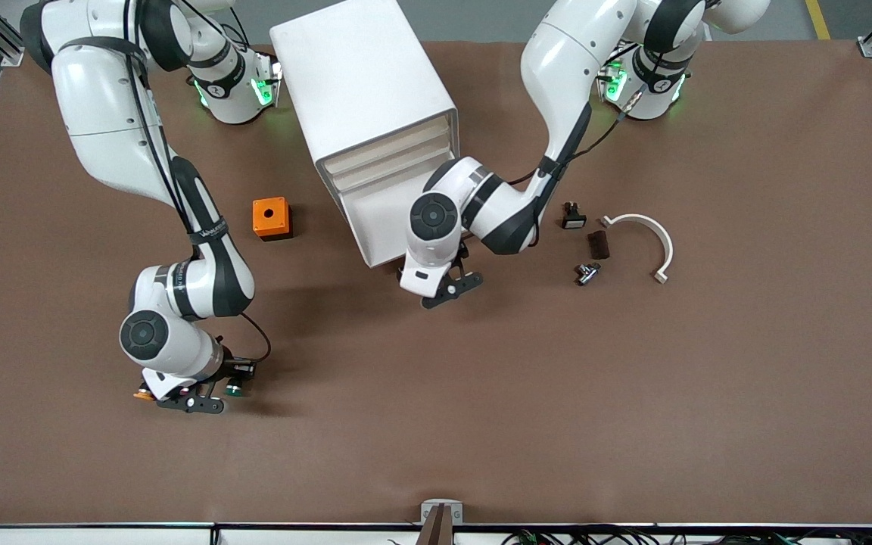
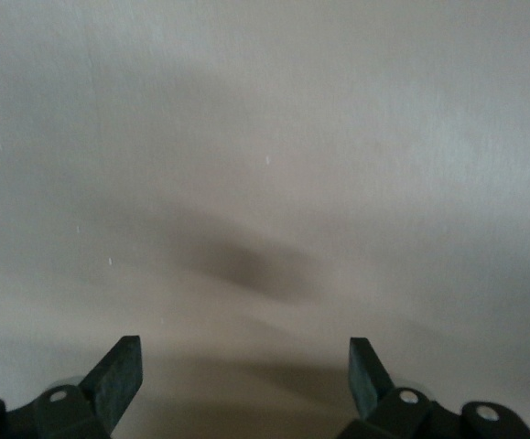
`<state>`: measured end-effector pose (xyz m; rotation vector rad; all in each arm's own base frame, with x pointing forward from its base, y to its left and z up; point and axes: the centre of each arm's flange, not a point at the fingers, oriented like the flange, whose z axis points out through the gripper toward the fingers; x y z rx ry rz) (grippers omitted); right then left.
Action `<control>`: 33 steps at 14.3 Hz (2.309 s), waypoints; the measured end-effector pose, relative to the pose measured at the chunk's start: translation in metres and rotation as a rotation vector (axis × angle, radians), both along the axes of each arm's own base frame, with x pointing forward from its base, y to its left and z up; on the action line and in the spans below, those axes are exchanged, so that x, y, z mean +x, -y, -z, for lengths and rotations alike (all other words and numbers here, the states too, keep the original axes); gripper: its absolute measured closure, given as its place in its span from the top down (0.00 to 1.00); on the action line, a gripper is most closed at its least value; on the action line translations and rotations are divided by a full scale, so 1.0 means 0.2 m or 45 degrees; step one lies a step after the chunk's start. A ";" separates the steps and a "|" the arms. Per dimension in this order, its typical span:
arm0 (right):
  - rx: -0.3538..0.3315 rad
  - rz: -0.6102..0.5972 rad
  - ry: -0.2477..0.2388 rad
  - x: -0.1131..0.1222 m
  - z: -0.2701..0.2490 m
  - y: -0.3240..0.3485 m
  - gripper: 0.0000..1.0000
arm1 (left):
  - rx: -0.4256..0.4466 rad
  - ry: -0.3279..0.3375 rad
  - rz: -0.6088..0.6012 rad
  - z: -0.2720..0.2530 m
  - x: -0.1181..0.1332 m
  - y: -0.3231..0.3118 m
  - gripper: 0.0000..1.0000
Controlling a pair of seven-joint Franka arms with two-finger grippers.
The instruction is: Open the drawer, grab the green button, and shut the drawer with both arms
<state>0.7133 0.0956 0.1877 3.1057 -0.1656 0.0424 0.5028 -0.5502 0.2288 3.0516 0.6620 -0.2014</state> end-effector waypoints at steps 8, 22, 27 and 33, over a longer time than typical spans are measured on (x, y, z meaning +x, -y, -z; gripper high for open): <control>-0.010 -0.015 -0.005 0.02 0.04 0.07 0.44 | 0.012 -0.042 0.065 -0.08 -0.34 0.21 1.00; -0.074 -0.083 -0.141 0.12 -0.55 0.12 1.00 | -0.111 -0.387 -0.146 0.06 -0.60 0.29 1.00; -0.062 -0.009 -0.174 -0.04 -1.22 0.32 1.00 | -0.129 -0.421 -0.189 0.08 -0.58 0.27 1.00; -0.045 -0.017 -0.160 -0.27 -1.75 0.41 1.00 | -0.153 -0.225 -0.214 -0.18 -0.26 0.11 1.00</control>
